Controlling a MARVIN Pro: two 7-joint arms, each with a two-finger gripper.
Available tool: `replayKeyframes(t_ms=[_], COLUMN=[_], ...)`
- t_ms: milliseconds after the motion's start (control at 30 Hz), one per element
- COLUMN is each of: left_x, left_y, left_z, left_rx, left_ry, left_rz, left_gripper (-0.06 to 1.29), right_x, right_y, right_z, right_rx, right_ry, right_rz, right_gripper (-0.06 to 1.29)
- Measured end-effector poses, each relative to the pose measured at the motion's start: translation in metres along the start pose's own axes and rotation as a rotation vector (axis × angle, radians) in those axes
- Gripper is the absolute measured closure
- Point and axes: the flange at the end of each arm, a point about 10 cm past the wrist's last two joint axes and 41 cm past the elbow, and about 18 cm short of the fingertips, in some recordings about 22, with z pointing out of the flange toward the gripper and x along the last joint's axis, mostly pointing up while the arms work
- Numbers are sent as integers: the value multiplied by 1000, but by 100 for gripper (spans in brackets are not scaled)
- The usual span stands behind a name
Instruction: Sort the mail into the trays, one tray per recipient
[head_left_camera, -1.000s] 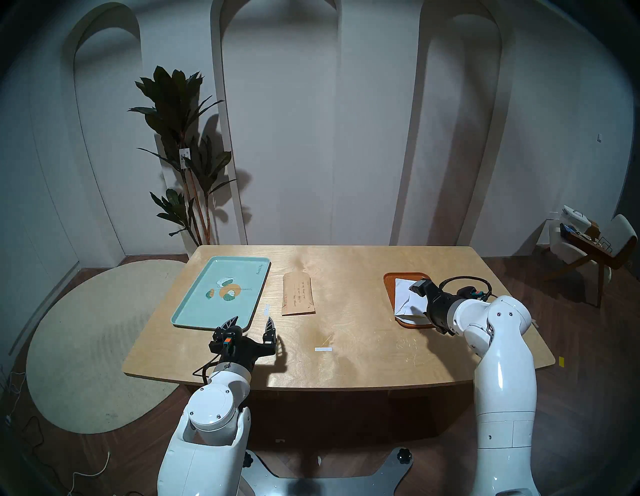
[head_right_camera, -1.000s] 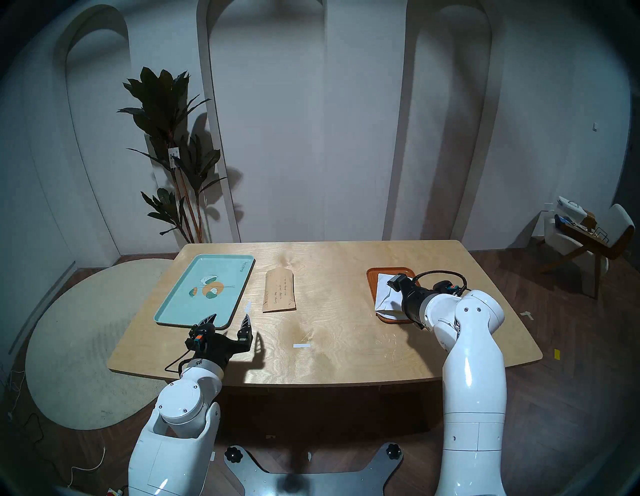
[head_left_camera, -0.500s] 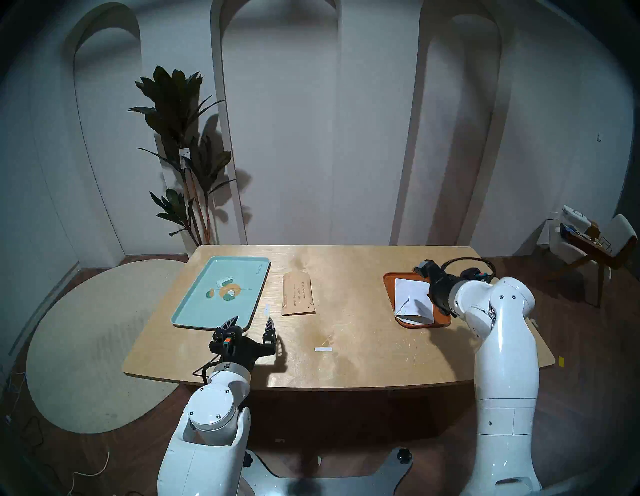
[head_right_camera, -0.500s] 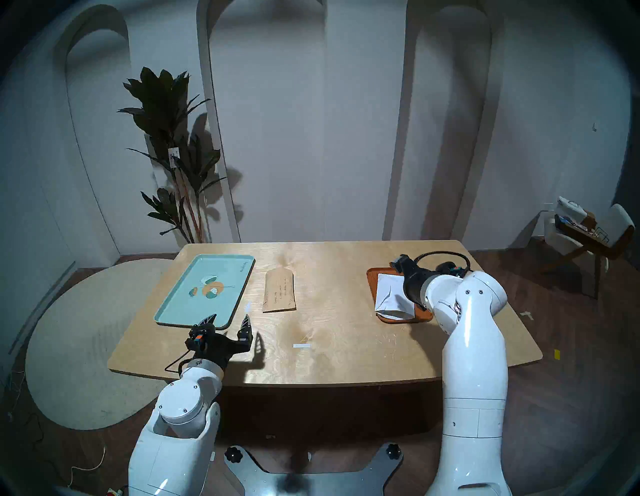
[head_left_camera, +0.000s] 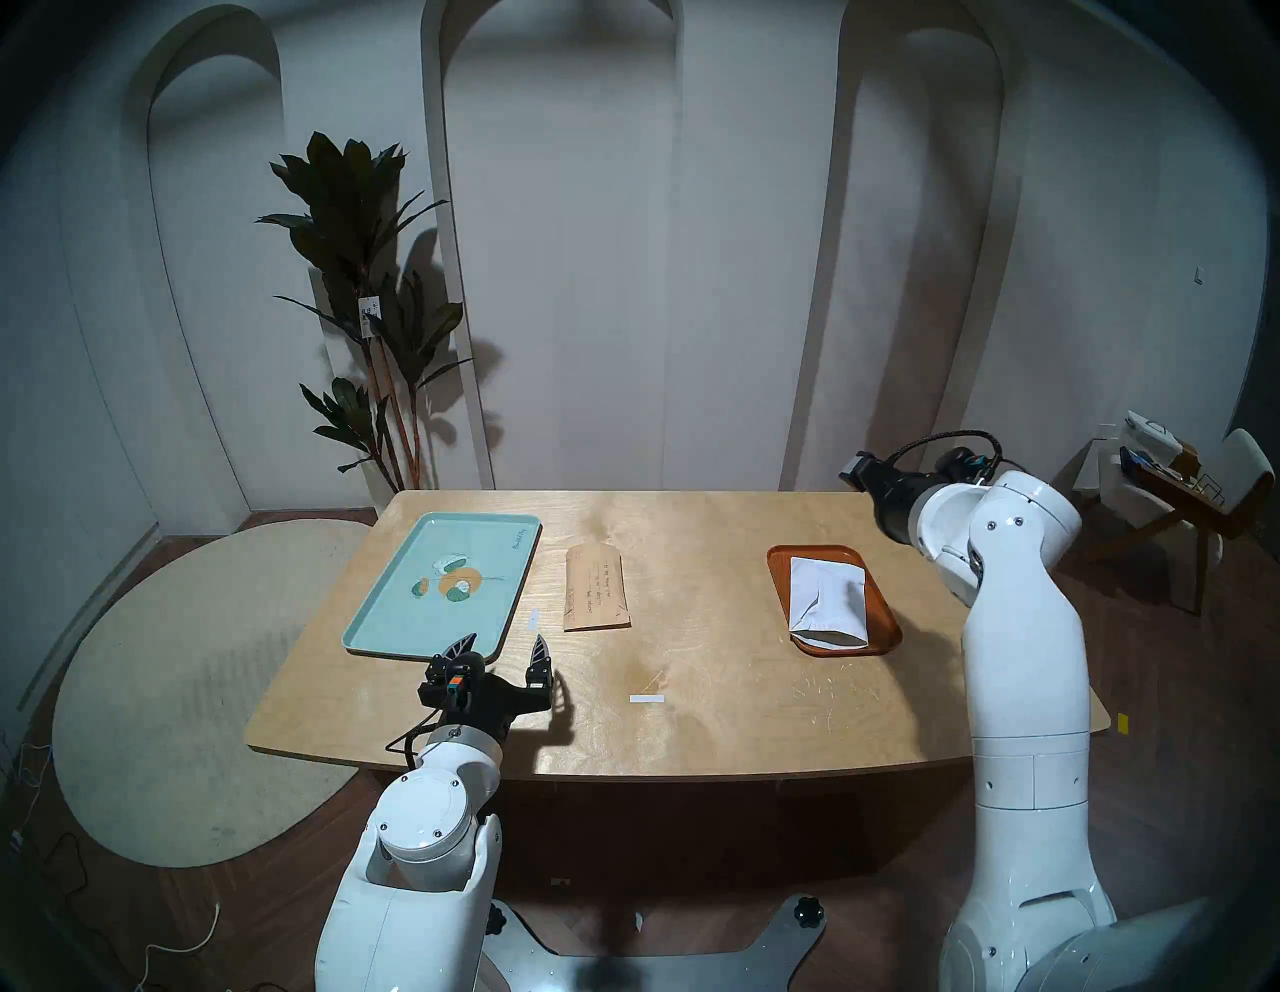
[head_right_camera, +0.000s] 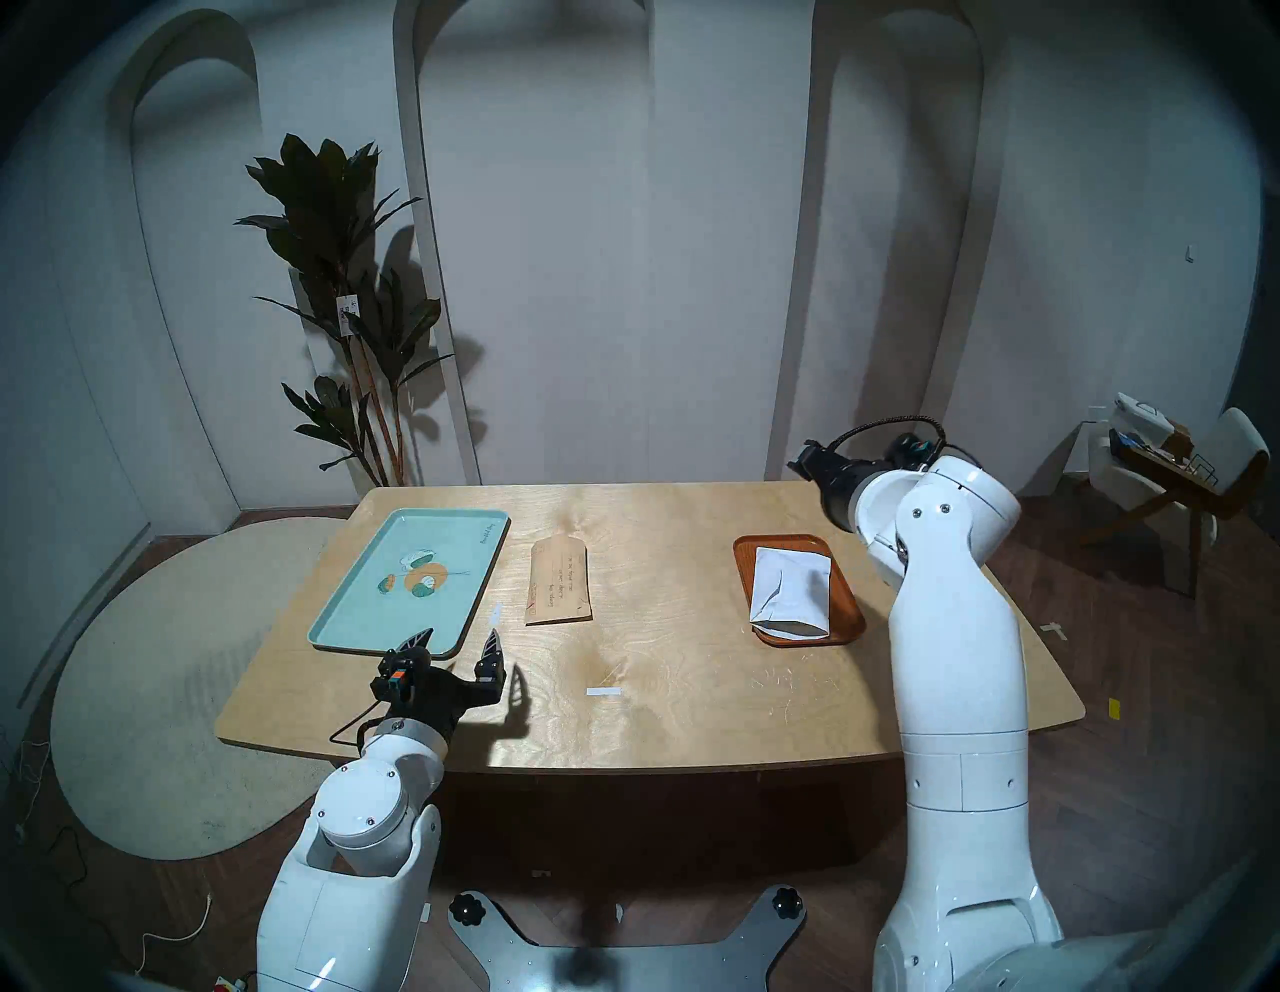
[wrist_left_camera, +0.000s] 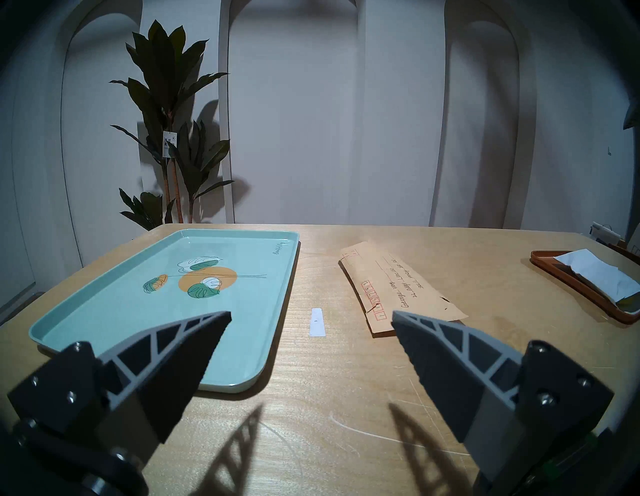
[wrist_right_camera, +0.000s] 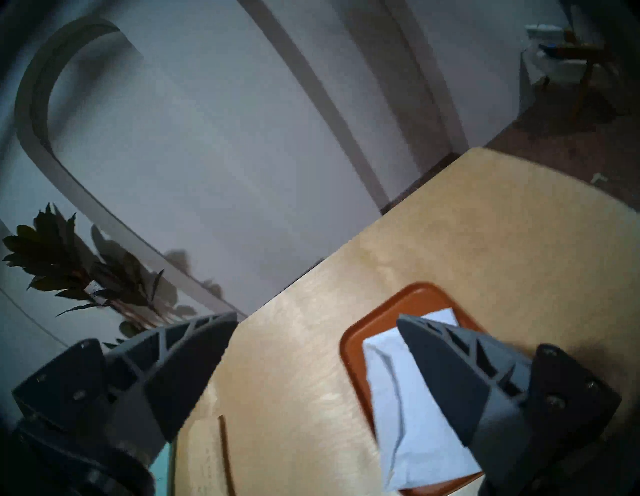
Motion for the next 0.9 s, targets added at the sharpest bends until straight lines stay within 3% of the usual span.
replayKeyframes(t_ms=[133, 300, 900], left_x=[0, 0, 0], left_y=[0, 0, 0], left_z=[0, 0, 0], left_rx=[0, 0, 0], left_ry=[0, 0, 0], left_rz=[0, 0, 0], left_gripper=[-2, -2, -2], right_x=[31, 55, 112], right_y=[23, 36, 31], right_z=[7, 14, 13], right_rx=[-94, -151, -199], right_ry=[56, 90, 202], right_rz=[-59, -129, -487], right_gripper=[0, 0, 0])
